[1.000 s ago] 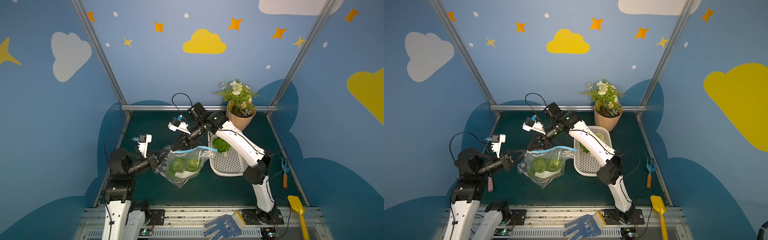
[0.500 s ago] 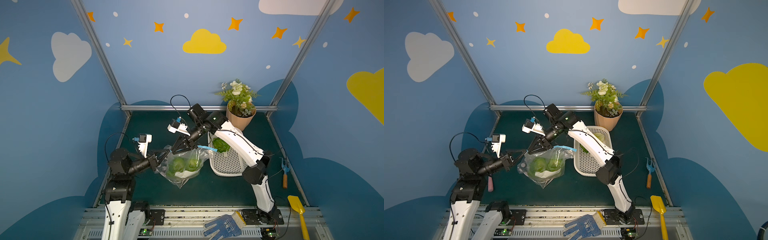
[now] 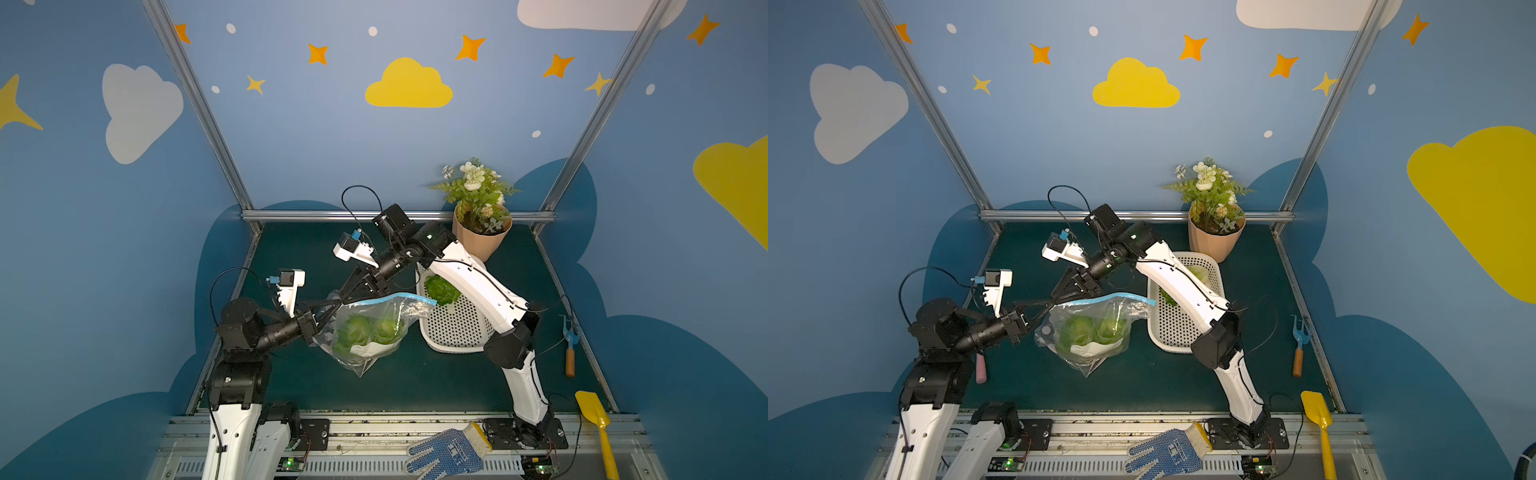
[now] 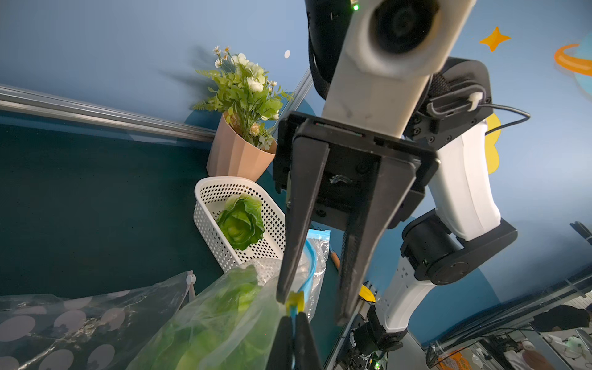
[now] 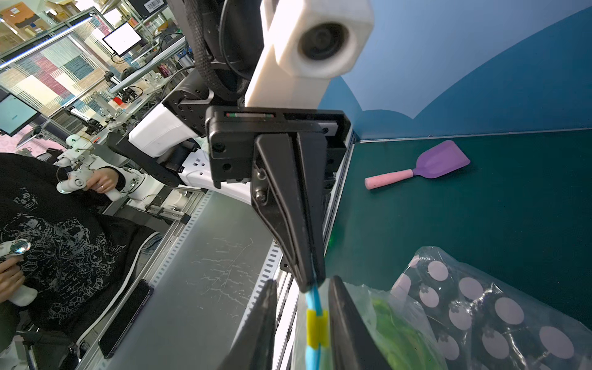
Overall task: Open the zip-top bag and take out the chinese cabbages
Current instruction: Unzip the zipper on the zipper food storage bag.
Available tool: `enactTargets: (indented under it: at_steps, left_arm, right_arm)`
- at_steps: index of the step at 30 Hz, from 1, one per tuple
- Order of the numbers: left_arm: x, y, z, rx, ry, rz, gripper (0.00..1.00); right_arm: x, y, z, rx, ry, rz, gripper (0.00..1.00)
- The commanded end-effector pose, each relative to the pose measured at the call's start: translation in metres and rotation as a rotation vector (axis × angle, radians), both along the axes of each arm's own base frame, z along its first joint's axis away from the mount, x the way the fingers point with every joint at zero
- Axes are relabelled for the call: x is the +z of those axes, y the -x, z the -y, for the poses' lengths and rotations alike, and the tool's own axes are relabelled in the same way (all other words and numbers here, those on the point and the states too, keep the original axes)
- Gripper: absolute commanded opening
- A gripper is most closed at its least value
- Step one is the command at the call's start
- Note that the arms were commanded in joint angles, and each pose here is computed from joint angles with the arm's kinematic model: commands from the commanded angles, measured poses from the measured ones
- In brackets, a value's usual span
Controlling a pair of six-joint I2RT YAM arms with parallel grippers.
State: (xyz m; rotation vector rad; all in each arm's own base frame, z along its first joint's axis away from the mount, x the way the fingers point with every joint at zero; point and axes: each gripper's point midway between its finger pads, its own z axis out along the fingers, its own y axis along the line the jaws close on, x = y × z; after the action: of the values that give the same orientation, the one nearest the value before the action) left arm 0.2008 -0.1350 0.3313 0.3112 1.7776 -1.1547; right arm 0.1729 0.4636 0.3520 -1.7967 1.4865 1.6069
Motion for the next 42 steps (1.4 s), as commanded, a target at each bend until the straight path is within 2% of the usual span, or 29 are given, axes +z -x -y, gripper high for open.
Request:
enactTargets:
  at_steps: [1,18,32,42]
  left_arm:
    - [0.003,0.003,0.002,-0.013,-0.003,0.033,0.04]
    - [0.001,0.003,0.000,0.000,-0.012,0.037,0.04]
    - [-0.001,0.001,-0.001,0.018,-0.017,0.035,0.04]
    - [0.001,0.001,-0.002,0.019,-0.013,0.041,0.04]
  right_arm:
    - [-0.005,-0.006,-0.001,-0.015,0.018,-0.012,0.28]
    - [-0.013,0.000,0.006,-0.005,0.064,-0.039,0.18]
    - [-0.014,0.003,0.005,0.007,0.066,-0.055,0.15]
    - [-0.017,0.004,0.003,0.011,0.072,-0.070,0.22]
